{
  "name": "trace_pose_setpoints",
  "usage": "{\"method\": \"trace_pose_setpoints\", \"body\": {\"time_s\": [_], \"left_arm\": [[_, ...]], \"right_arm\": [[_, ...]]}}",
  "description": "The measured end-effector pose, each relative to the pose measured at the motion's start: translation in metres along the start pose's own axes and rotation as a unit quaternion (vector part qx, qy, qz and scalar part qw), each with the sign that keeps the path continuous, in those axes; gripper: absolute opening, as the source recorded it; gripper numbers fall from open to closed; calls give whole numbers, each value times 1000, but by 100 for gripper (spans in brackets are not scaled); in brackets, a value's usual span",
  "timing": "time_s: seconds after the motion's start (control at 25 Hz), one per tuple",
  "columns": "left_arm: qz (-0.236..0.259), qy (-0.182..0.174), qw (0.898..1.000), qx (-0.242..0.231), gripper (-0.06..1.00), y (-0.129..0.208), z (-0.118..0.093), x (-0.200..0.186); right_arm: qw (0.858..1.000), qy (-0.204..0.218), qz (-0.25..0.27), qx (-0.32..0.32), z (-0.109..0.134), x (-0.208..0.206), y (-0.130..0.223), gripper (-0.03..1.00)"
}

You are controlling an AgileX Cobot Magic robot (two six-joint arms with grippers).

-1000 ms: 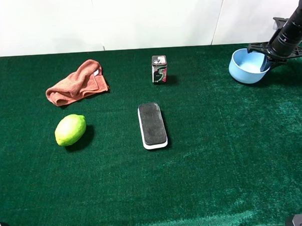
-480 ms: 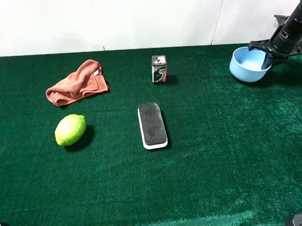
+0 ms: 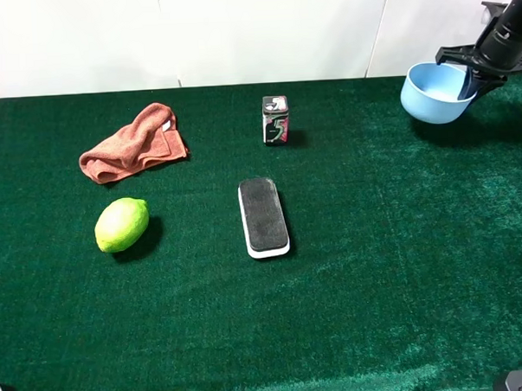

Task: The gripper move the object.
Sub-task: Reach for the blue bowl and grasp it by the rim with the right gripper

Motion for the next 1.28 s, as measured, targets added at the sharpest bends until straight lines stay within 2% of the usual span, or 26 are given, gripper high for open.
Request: {"method": "trace_pose_setpoints", "body": {"time_s": [0.48, 0.88, 1.28], "left_arm": [[0, 0, 1000, 0, 99, 0, 0, 0], [0, 0, 1000, 0, 99, 0, 0, 0], [0, 0, 1000, 0, 99, 0, 0, 0]], "right_arm": [[1000, -1, 21, -16, 21, -45, 14, -3], [999, 8, -21, -43, 57, -92, 21, -3], [997, -2, -25, -70, 95, -123, 61, -3]]}}
Point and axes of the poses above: a point on each arm's last joint axis where the gripper is mounted, x pointing out along that axis toward the gripper, z along the wrist's bending axis when the last joint is at zero, y = z × x, the point moved 4 cm from there along x, pointing out along that axis toward the gripper, and after that the axes turned 3 degrees about x, right-handed, at the moved point
